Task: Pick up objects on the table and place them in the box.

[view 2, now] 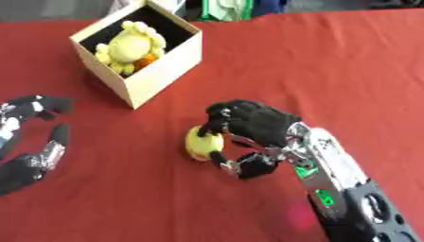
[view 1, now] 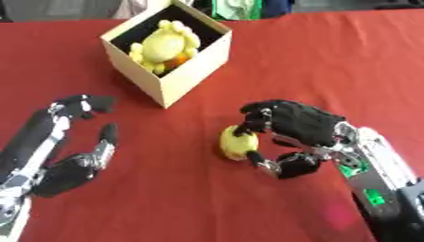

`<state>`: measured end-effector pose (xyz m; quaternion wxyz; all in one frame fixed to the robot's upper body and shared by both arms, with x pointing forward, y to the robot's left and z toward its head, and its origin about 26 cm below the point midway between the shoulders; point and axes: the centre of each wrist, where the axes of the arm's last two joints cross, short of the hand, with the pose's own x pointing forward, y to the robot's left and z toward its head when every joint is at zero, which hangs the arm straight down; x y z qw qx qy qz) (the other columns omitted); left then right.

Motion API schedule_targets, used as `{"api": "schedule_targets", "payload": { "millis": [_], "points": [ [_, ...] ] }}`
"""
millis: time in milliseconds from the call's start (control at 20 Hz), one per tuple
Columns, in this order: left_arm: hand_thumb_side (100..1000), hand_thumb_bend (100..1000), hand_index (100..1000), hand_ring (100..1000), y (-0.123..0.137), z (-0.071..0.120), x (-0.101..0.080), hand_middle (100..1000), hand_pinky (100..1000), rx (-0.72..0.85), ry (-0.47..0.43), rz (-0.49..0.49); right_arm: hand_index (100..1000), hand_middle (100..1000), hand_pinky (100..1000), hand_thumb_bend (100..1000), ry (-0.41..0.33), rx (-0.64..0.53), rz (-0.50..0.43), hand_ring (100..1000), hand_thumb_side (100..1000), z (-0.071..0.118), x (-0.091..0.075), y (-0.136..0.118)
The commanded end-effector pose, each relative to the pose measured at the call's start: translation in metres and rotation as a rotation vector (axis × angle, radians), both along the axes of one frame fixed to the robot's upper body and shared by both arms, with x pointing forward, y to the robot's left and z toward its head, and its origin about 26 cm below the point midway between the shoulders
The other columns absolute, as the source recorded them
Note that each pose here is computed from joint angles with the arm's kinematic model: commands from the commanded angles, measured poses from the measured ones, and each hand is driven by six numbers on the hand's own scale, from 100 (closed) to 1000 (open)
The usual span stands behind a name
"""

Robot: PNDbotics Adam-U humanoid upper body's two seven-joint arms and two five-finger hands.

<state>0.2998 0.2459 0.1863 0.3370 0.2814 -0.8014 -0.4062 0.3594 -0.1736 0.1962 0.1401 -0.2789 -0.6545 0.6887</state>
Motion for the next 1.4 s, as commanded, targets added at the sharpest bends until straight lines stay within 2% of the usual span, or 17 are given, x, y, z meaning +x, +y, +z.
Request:
{"api": "schedule_targets", "payload": {
  "millis": [50,450,500,550,950,1400],
  "points": [
    [785,100,850,746,-0.002,0.008,-0.002,665,692,0.005,-0.026,-0.011,660,433,783,100,-0.018,0.035,-0.006,851,223,0.005,0.0,0.0],
    [784,100,850,746,-0.002,0.007,-0.002,664,691,0.003,-0.022,-0.011,556,353,764,100,-0.041,0.103,-0.038,807,216,0.001,0.002,0.0],
    [783,100,850,745,-0.002,0.007,-0.002,664,691,0.003,-0.022,-0.011,536,343,763,100,-0.044,0.113,-0.04,802,247,0.0,0.002,0.001],
    [784,100,849,745,-0.002,0.007,-0.002,664,691,0.002,-0.021,-0.012,529,339,762,100,-0.046,0.122,-0.04,800,212,0.0,0.002,0.001],
    [781,100,848,755,-0.002,0.007,-0.002,662,689,0.001,-0.013,-0.013,531,339,763,100,-0.044,0.172,-0.008,793,203,0.004,0.0,0.006],
    [776,100,847,754,-0.001,0.006,-0.003,661,688,0.0,-0.007,-0.013,522,329,762,100,-0.063,0.248,0.048,789,198,0.026,-0.006,0.012]
  ]
}}
